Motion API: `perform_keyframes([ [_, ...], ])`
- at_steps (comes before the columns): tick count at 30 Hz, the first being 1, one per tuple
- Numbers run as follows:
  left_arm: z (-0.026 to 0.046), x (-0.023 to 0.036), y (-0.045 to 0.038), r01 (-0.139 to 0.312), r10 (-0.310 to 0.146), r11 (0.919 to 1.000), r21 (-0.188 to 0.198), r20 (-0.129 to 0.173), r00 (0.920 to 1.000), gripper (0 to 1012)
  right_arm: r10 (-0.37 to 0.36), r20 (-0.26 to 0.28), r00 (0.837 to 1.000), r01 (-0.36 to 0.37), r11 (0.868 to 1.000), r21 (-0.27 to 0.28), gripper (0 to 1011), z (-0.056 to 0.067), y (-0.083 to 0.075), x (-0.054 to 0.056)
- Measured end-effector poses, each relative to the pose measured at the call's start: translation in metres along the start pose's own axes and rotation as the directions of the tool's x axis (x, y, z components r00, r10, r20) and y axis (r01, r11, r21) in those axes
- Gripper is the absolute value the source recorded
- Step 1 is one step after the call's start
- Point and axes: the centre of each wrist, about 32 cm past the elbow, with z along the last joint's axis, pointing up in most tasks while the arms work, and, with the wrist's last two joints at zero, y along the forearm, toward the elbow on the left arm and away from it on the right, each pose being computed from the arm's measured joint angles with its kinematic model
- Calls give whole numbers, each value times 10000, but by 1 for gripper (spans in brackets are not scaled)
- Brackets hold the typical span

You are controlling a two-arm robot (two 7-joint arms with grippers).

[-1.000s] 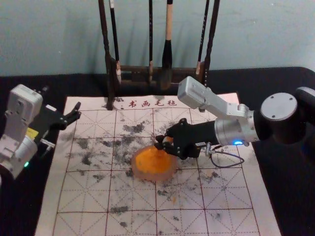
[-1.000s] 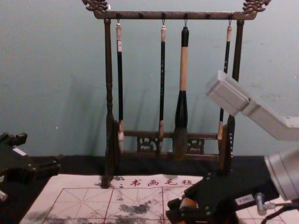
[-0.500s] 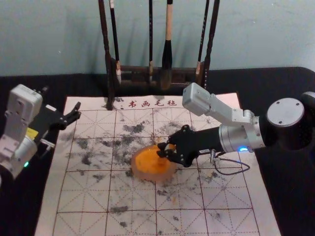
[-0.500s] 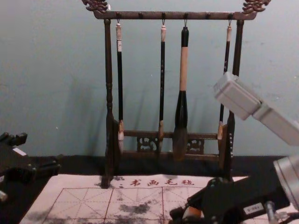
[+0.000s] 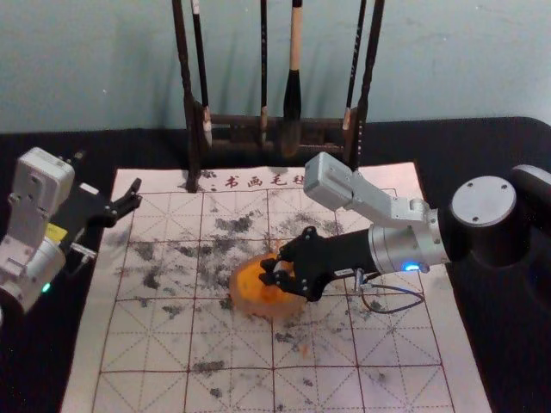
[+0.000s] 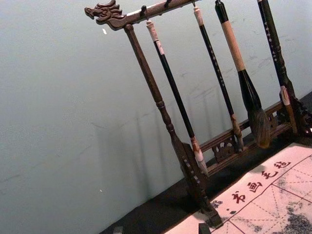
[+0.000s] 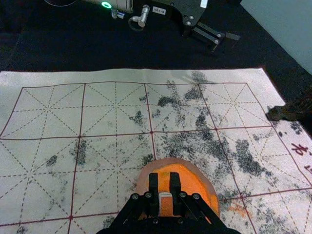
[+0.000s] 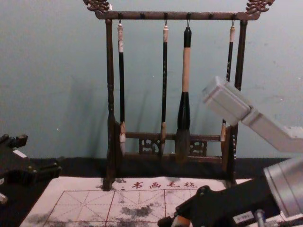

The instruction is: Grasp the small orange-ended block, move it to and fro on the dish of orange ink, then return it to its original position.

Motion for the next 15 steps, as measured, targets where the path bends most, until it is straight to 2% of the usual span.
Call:
perform_keyframes([
  [15, 0, 0, 0, 1, -1, 10000, 0, 1, 10000, 1001, -1, -10, 10000, 1, 10000, 67, 121, 42, 128, 95],
])
